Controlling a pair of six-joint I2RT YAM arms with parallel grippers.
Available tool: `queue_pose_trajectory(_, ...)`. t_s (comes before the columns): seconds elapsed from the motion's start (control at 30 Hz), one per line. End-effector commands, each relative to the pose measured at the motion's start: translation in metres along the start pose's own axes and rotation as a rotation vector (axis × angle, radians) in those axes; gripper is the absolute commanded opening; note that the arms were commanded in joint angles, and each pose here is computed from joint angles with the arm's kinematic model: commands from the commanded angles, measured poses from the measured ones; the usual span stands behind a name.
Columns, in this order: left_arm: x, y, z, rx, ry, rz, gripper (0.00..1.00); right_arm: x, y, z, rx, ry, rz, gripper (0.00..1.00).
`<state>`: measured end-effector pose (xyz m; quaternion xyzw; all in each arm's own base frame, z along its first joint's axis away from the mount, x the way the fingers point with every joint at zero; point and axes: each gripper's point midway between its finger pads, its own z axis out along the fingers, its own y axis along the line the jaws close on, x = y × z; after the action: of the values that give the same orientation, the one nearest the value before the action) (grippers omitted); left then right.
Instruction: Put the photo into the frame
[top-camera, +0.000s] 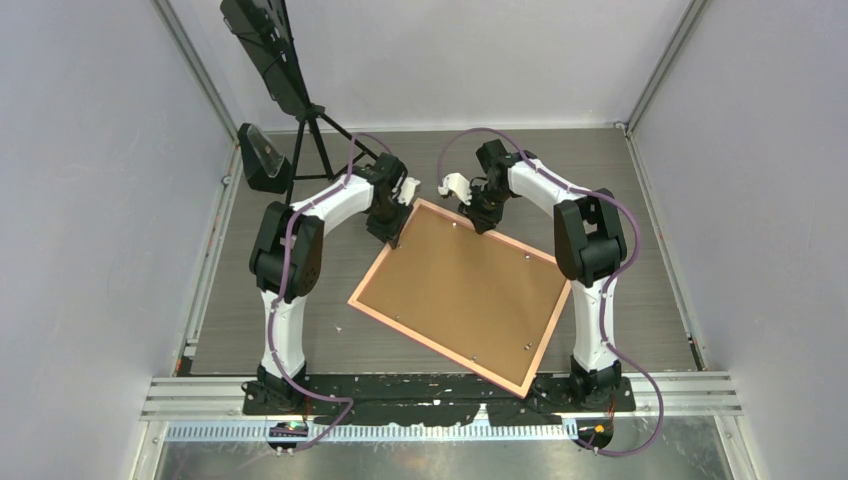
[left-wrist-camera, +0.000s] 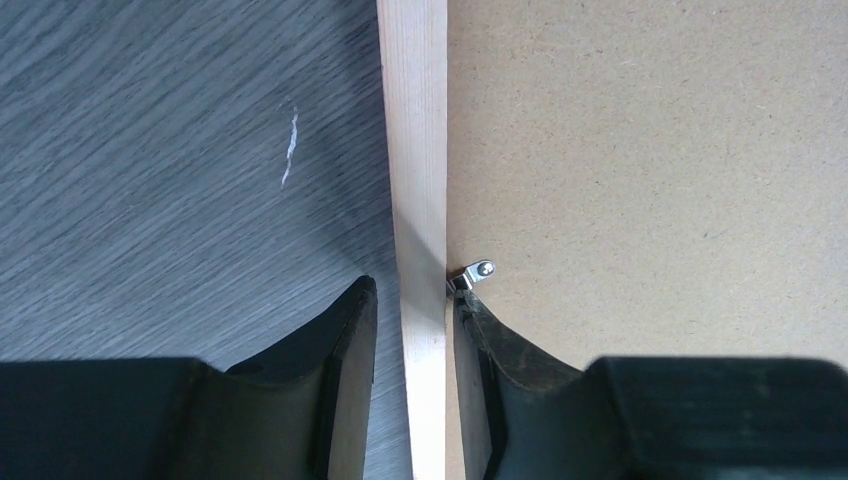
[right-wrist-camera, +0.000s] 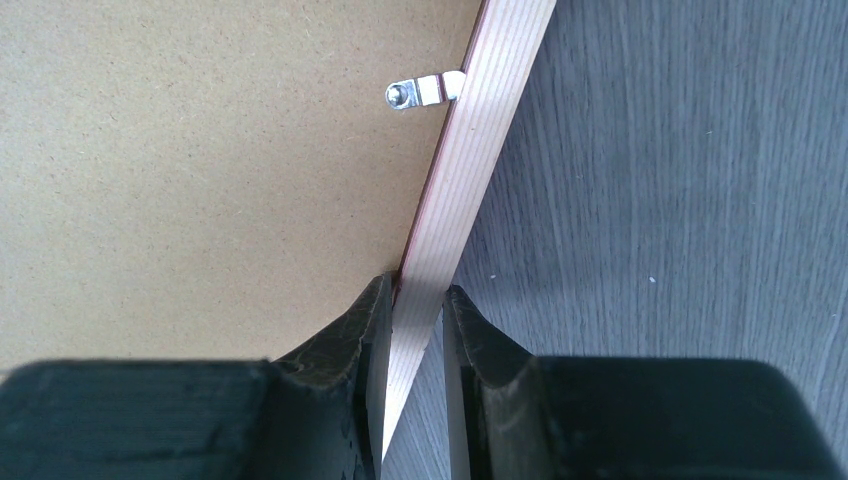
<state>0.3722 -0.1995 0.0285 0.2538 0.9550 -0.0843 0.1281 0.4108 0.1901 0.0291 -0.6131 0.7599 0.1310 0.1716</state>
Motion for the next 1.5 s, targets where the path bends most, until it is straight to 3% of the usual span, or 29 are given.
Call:
queue_pose_trajectory(0.0, -0.012, 0.014, -0.009, -0.045, -0.038, -0.002, 0.32, -0.005, 0.004, -0.003, 0.003, -0.01, -0.053, 0.05)
queue_pose_trajectory(0.37, -0.011, 0.011, -0.011, -0.03, -0.043, -0.007, 0.28, -0.004, 0.003, -0.002, 0.007, -0.003, -0.05, 0.05)
queue_pose_trajectory(0.43, -0.01, 0.009, -0.013, -0.023, -0.042, -0.014, 0.33, -0.005, 0.001, -0.002, 0.014, -0.004, -0.038, 0.05)
queue_pose_trajectory(0.63, -0.004, 0.008, -0.025, 0.024, -0.042, -0.051, 0.61, -0.008, -0.003, -0.001, 0.026, -0.008, -0.011, 0.06)
queue_pose_trajectory(0.73, 0.0, 0.01, -0.034, 0.045, -0.048, -0.088, 0.64, -0.008, -0.008, -0.001, 0.043, -0.005, -0.006, 0.05)
queue_pose_trajectory(0.97, 0.018, 0.018, -0.048, 0.093, -0.055, -0.145, 0.63, -0.019, -0.023, -0.006, 0.087, -0.012, -0.015, 0.05)
queue_pose_trajectory(1.47, 0.048, 0.012, -0.025, 0.141, 0.01, -0.185, 0.5, -0.065, -0.039, 0.007, 0.132, -0.036, -0.08, 0.05)
